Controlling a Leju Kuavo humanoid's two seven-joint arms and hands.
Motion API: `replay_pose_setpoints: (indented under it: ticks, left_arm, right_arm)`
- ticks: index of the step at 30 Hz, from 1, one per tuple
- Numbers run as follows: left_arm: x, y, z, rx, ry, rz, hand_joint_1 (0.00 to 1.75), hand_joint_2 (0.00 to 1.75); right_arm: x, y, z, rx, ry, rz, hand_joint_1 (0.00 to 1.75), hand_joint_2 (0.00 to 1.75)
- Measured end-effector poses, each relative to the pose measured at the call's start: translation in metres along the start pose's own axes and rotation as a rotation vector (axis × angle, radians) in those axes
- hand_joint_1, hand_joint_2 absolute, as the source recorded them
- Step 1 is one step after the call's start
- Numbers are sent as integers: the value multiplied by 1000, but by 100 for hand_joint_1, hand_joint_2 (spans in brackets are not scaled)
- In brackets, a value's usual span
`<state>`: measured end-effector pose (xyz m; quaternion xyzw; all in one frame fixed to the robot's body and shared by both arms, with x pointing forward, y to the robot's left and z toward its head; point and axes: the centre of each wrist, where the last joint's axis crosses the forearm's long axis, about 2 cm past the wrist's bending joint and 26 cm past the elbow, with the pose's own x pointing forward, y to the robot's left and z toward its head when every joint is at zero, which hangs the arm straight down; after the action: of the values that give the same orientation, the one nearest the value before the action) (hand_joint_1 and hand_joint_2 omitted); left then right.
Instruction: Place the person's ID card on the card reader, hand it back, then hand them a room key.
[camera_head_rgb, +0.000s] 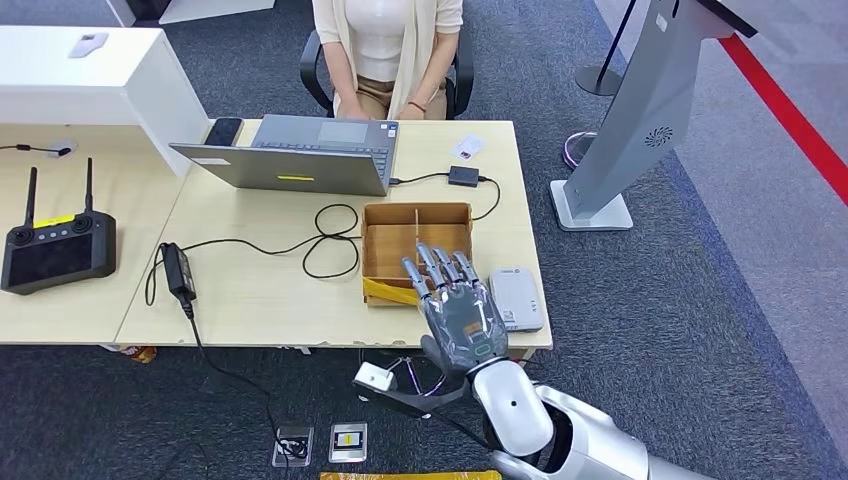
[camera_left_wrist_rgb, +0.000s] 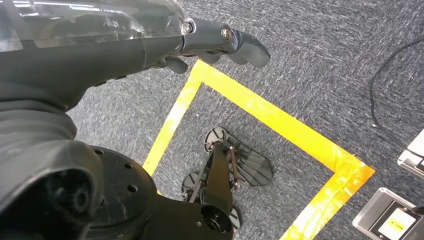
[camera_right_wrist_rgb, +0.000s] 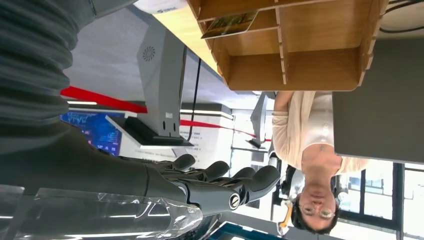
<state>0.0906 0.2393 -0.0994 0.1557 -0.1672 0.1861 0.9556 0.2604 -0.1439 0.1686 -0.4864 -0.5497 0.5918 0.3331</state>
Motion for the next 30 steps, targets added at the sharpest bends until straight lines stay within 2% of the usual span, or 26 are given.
replay_pose_setpoints:
  ticks: [5,13,20,30]
  left_arm:
    - [0,0,0,-2,-2,-3,0,0]
    - [0,0,0,-4,-9,-18,0,0]
    - [0,-1,0,-7,-6,-29,0,0]
    - [3,-5,2,-8,-7,-46,0,0]
  right_arm:
    - [5,0,2,18,-9,-35,0,175]
    - [15,-3,-5,66,-17,-182,0,175]
    - [13,1,-20,20,61,-264,0,175]
    - [10,16,-34,29,146,-280,0,175]
